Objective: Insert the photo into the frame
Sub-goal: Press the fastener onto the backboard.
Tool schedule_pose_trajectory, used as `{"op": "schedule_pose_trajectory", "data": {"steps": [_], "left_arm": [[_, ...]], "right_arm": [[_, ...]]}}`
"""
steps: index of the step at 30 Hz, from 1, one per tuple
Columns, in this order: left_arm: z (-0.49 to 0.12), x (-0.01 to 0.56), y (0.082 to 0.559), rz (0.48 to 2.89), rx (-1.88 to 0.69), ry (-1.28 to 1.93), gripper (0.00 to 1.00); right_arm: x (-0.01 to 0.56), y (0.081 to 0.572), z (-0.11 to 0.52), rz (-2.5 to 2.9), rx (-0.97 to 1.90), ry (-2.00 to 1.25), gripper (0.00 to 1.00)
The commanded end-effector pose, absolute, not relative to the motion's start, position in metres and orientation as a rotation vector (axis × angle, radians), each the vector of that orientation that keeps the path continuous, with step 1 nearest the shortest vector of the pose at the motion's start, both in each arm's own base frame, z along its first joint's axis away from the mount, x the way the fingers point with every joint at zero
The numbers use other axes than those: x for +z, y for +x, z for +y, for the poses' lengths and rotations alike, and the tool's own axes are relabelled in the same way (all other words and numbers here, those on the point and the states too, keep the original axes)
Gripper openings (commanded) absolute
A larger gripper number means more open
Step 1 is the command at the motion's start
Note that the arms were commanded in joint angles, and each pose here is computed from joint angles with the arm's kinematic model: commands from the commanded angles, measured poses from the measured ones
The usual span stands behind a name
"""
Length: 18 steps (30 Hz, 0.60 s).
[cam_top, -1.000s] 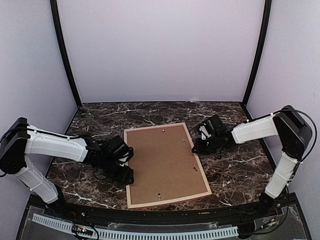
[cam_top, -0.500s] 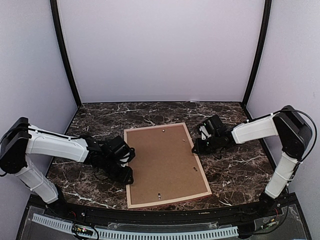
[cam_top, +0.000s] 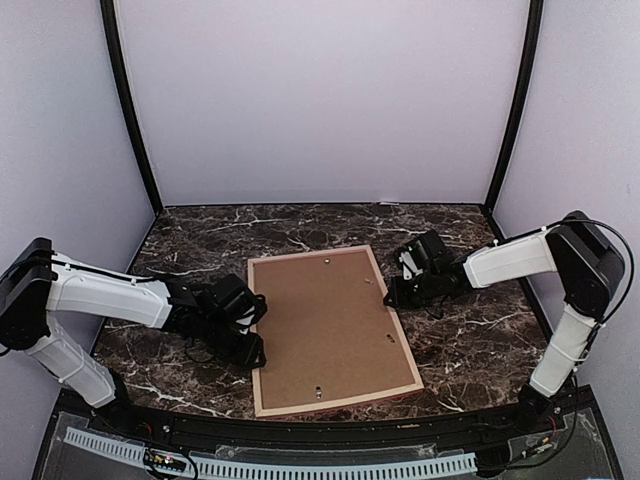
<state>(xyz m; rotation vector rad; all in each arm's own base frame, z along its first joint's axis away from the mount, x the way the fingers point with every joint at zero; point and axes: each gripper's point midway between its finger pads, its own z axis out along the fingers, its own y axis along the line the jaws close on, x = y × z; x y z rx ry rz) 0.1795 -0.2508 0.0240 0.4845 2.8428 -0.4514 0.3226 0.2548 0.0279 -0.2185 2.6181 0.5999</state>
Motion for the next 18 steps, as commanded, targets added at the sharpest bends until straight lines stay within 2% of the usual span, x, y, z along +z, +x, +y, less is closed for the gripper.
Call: {"op": "schedule_pose_trajectory", "data": {"steps": [1, 3, 7, 12, 18], "left_arm": [[-0.249, 0.025, 0.181, 2.818, -0.457, 0.505, 0.50], [-0.252, 0.031, 0.182, 2.808, -0.479, 0.500, 0.59], [-0.254, 0.040, 0.187, 2.790, -0.519, 0.472, 0.65], [-0.244, 0.043, 0.201, 2.792, -0.525, 0.371, 0.66], [-0.234, 0.032, 0.220, 2.815, -0.520, 0.279, 0.60]], "right_arm": [[-0.012, 0.289, 0.240, 2.791, 0.561, -0.220, 0.00], [-0.012, 0.289, 0.241, 2.791, 0.562, -0.222, 0.00], [-0.011, 0.291, 0.242, 2.787, 0.564, -0.225, 0.00], [-0.009, 0.291, 0.241, 2.785, 0.562, -0.216, 0.00], [-0.008, 0.291, 0.242, 2.782, 0.573, -0.209, 0.00]]}}
